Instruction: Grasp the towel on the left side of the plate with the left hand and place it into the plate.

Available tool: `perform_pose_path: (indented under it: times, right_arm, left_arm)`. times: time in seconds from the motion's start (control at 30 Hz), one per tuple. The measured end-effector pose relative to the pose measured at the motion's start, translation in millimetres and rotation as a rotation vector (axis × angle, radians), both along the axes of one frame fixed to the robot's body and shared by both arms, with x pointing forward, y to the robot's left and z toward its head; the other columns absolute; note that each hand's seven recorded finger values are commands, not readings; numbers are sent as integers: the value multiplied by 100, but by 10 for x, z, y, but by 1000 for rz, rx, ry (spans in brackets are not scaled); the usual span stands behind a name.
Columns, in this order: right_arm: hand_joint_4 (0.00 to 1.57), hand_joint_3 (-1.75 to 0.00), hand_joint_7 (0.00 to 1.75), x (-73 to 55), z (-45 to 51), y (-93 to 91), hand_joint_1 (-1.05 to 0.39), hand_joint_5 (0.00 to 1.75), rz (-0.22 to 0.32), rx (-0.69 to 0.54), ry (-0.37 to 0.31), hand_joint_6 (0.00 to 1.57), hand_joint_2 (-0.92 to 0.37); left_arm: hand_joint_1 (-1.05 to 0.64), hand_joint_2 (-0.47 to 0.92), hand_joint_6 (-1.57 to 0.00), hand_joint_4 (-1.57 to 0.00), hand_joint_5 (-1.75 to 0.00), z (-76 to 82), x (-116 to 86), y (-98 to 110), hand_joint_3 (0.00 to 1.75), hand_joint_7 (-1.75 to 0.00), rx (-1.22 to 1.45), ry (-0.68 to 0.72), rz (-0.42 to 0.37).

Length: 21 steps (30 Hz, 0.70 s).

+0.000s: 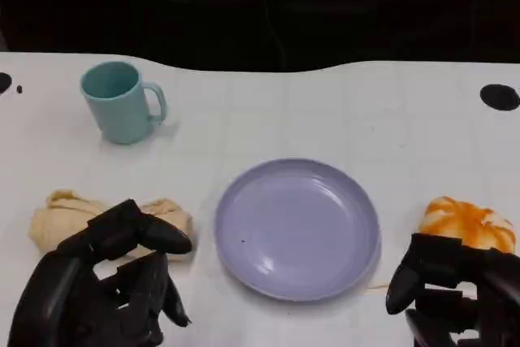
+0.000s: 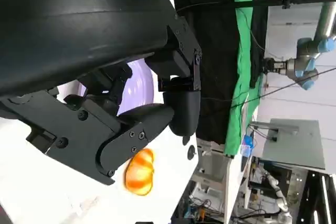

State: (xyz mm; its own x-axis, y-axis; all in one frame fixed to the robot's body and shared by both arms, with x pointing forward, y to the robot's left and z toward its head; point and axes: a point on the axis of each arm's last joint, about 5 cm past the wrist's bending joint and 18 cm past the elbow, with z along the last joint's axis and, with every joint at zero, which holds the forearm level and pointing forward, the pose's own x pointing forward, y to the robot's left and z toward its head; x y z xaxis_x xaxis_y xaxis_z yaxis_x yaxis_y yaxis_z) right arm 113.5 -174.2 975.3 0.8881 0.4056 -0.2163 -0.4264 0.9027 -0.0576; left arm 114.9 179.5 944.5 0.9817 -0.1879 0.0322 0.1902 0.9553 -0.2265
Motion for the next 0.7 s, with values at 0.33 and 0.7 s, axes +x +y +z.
perform_pose_path:
  times: [0.33, 0.7]
  right_arm:
    - [73, -113, 155, -17, 25, 56, 0, 175, 20, -13, -14, 59, -57]
    - [74, -117, 154, -8, 37, 91, -2, 175, 28, -22, -28, 60, -53]
  left_arm:
    - [-38, 91, -59, -45, -63, 196, 42, 156, 29, -11, 321, -44, 5]
    - [-61, 92, -30, -26, -30, 596, 289, 373, 5, 0, 1122, -163, -53]
